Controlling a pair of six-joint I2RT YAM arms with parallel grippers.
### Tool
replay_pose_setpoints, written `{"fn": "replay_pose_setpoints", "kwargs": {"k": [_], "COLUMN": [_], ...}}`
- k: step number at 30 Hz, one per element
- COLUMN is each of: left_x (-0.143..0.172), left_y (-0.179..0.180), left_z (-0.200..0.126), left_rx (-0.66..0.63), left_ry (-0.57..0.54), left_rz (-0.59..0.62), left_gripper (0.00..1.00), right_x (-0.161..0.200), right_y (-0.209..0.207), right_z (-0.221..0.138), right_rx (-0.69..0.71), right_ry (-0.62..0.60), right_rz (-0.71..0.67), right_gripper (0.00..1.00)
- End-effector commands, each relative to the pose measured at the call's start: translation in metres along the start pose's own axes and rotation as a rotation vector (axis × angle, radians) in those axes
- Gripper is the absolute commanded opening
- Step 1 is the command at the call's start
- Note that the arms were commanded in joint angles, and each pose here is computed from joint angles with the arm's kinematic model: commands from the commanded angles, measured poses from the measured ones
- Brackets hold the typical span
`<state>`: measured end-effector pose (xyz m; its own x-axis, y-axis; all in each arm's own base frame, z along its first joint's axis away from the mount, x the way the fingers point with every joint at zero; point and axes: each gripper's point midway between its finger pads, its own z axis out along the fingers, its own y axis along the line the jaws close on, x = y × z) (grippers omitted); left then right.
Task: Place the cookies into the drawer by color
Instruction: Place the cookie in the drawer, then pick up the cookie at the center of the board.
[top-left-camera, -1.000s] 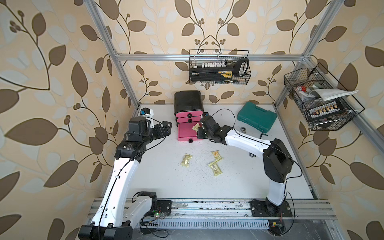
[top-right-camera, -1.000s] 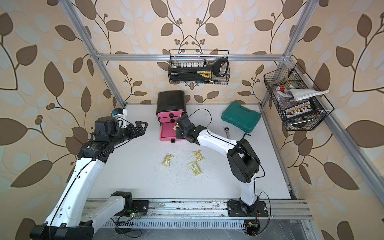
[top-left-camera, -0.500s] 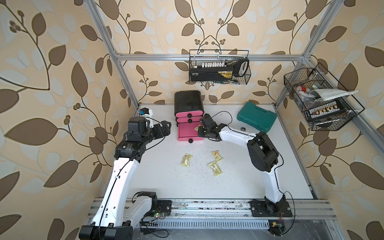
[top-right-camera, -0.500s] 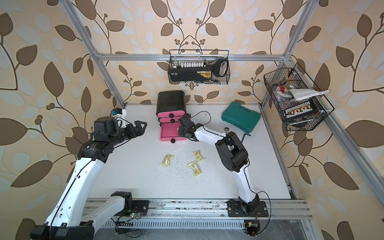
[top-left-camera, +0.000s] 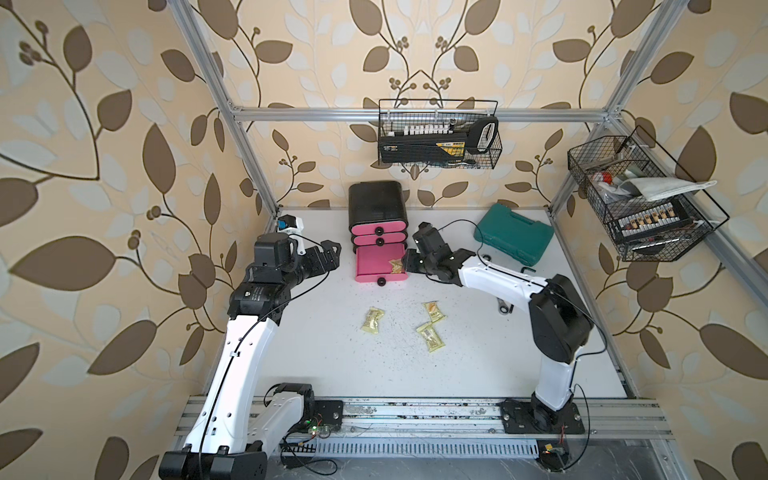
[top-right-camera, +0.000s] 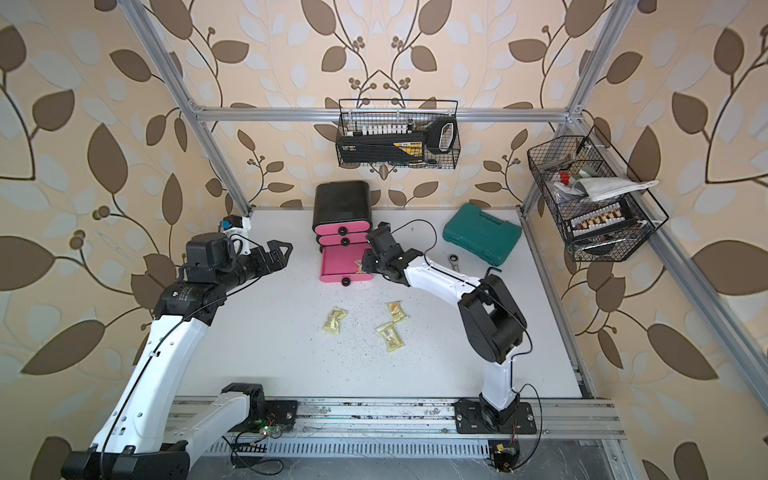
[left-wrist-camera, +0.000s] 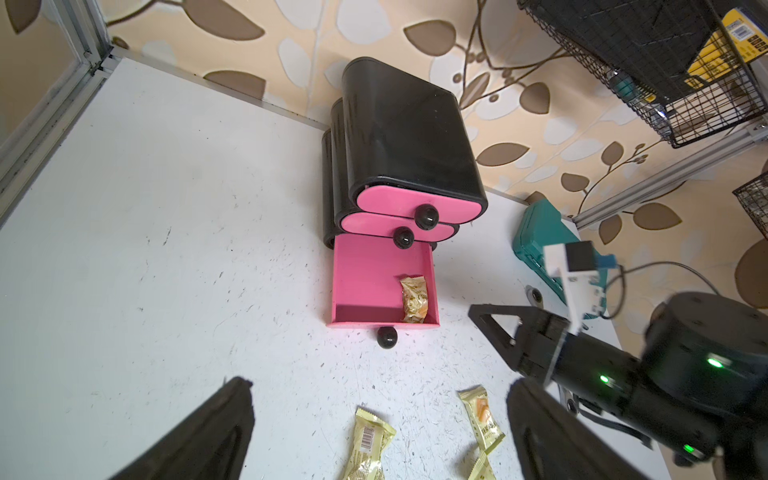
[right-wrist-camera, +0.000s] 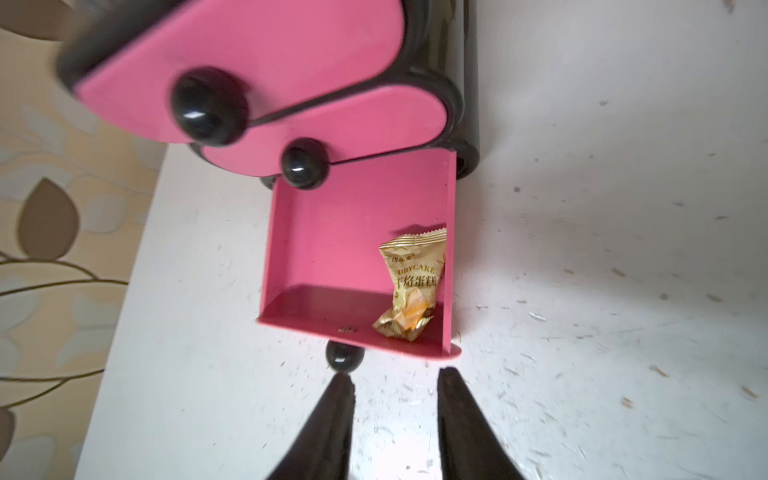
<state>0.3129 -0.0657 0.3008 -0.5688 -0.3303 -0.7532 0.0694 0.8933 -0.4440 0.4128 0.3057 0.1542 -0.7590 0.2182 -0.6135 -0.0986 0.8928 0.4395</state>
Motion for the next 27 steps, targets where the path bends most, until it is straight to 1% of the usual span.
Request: {"fn": "replay_pose_setpoints", "kwargs": {"k": [1,6,13,18,22,27], "left_x": [-0.011,-0.011,-0.010,-0.010,-0.010,-0.010], "left_y": [-0.007,-0.009,-0.008,-0.007,-0.005,-0.004], "left_z": [-0.003,-0.005,-0.004,-0.003,-0.002,0.000], "left_rx": [0.035,0.044,0.039,0.034,0.024,0.017], "left_ry": [-0.035,-0.036,-0.034,-0.030,-0.029,-0.024], "left_rz": [-0.002,-0.003,-0.008,-0.008,-0.008,-0.007], "left_gripper": [0.98,0.98,0.98,0.98,0.98,0.98], "right_x": [0.003,0.030,0.078,0.111,0.136,0.156], "right_y": [-0.009,-0.047,-0.106,-0.119,-0.112,-0.114], "right_z": [-0.027,-0.053,-0.066,-0.061,-0.048,-0.033], "right_rx": [-0.012,0.035,0.101,0.055,-0.047,-0.091], "right_ry": [-0.036,0.016,0.110,0.178,0.243,0.278], "right_rz": [-0.009,-0.032,0.016,0.090,0.183,0.261], "right_gripper": [0.39,0.42,0.42,0.46,0.50,0.50]}}
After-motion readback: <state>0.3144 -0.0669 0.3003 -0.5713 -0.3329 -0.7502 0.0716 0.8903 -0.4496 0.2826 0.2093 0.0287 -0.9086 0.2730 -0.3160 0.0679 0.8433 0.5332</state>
